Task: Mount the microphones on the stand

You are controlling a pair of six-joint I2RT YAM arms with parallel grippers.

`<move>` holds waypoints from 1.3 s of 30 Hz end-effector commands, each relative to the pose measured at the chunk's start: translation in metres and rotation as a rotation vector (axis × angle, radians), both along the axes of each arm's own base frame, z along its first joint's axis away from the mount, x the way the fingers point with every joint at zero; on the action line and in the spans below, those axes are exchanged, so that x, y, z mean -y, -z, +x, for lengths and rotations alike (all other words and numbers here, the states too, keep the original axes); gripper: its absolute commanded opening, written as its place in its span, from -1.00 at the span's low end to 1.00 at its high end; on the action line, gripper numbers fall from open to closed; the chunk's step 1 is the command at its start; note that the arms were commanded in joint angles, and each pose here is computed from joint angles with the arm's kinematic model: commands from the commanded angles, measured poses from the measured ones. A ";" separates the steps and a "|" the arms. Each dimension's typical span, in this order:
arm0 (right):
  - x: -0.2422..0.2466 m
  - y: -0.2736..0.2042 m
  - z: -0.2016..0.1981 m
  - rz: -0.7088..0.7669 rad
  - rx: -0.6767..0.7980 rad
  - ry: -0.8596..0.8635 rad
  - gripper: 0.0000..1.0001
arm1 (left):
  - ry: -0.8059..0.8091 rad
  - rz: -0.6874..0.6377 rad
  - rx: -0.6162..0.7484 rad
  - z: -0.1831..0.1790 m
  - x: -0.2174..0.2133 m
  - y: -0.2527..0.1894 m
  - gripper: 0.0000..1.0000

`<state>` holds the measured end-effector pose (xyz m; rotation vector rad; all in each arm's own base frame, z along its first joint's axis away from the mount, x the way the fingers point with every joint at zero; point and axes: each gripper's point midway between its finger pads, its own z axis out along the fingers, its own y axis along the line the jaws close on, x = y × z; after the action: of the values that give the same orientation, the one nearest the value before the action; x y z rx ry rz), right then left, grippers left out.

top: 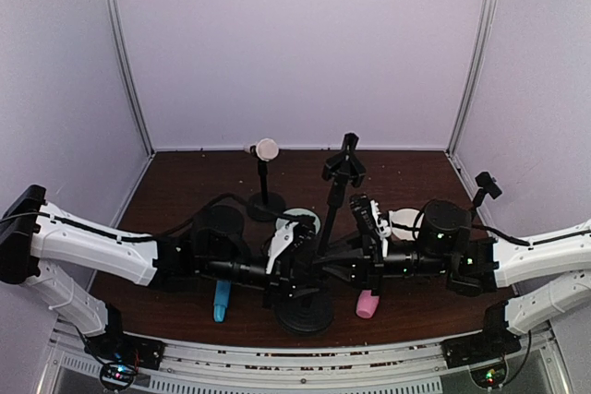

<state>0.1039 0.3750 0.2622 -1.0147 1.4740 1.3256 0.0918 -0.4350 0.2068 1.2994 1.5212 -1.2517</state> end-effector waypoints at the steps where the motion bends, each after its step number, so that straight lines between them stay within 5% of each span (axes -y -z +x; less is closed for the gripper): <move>1: 0.002 -0.025 0.003 0.055 0.026 0.021 -0.83 | -0.135 -0.123 0.068 0.025 -0.001 -0.031 -0.38; 24: 0.011 -0.054 0.013 0.092 0.072 0.068 -0.85 | -0.076 -0.095 0.092 0.008 0.009 0.006 -0.18; 27: 0.010 -0.055 0.013 0.092 0.070 0.068 -0.85 | -0.075 -0.095 0.094 0.009 0.009 0.005 -0.42; 31: 0.012 -0.053 0.016 0.082 0.076 0.085 -0.87 | -0.095 -0.096 0.088 0.012 0.009 0.005 -1.00; 39: 0.047 -0.030 0.089 -0.075 -0.055 0.717 -1.00 | -0.376 -0.067 0.103 0.053 -0.003 0.005 -1.00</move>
<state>0.1349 0.3650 0.2661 -0.8699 1.6107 1.0958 0.1157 -0.4384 0.1896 1.1330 1.5231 -1.1050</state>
